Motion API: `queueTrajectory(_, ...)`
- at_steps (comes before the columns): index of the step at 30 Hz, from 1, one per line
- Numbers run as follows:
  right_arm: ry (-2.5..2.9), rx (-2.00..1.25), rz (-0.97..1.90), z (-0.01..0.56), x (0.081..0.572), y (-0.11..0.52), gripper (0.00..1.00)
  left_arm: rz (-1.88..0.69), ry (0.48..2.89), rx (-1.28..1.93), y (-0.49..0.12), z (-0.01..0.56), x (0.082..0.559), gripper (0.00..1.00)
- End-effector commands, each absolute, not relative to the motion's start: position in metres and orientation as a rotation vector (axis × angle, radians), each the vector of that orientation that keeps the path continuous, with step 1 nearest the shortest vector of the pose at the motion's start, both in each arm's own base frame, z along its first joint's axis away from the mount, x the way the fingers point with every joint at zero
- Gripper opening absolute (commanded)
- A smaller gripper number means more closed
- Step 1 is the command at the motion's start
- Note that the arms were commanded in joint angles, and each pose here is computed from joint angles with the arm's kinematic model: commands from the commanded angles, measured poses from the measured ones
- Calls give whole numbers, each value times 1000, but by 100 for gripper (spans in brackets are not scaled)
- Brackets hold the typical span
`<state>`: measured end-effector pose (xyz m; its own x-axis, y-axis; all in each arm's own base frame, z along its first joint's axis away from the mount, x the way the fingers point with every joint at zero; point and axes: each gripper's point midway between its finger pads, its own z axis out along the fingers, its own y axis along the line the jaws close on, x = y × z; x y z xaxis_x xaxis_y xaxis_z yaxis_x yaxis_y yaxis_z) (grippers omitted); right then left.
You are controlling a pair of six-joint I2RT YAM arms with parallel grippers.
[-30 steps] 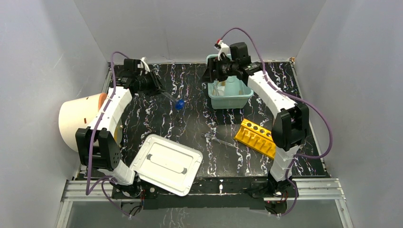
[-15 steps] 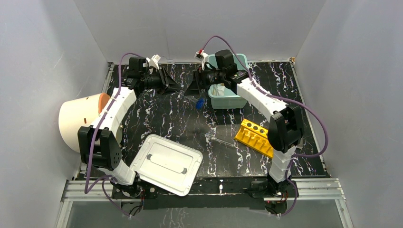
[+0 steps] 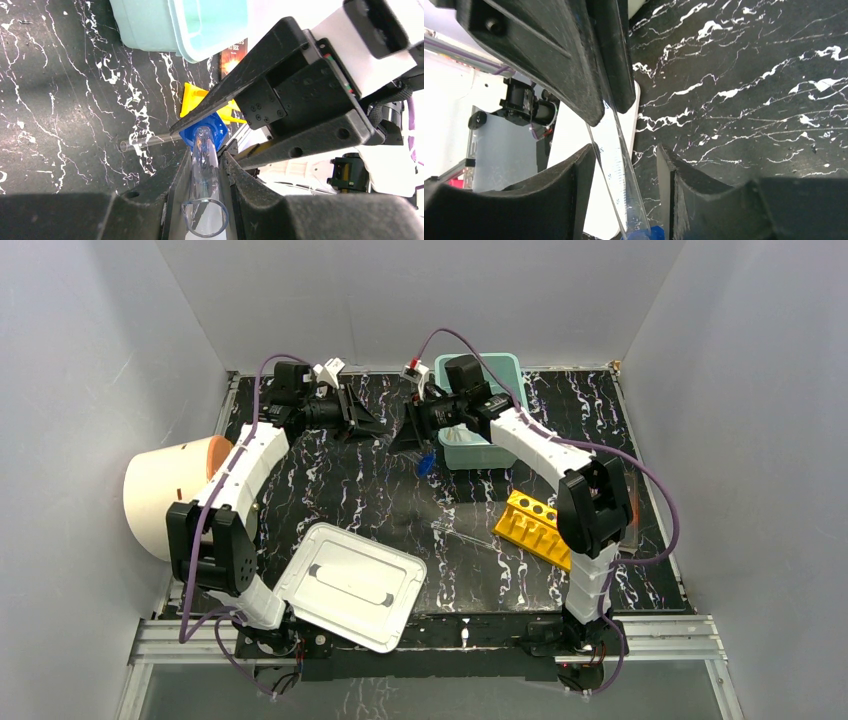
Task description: Organize the chemistry lab equipment
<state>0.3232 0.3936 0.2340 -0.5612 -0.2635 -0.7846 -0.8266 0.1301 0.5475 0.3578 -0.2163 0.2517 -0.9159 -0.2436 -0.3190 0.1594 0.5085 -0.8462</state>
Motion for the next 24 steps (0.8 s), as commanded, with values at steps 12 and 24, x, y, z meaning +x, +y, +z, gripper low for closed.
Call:
queueTrajectory(12, 1836, -1132, 1366, 240, 324, 392, 21, -1359, 2352, -95, -214, 264, 366, 46)
queueTrajectory(24, 1898, -894, 1096, 255, 371, 370, 15, -1090, 2256, -349, -167, 276, 400, 93)
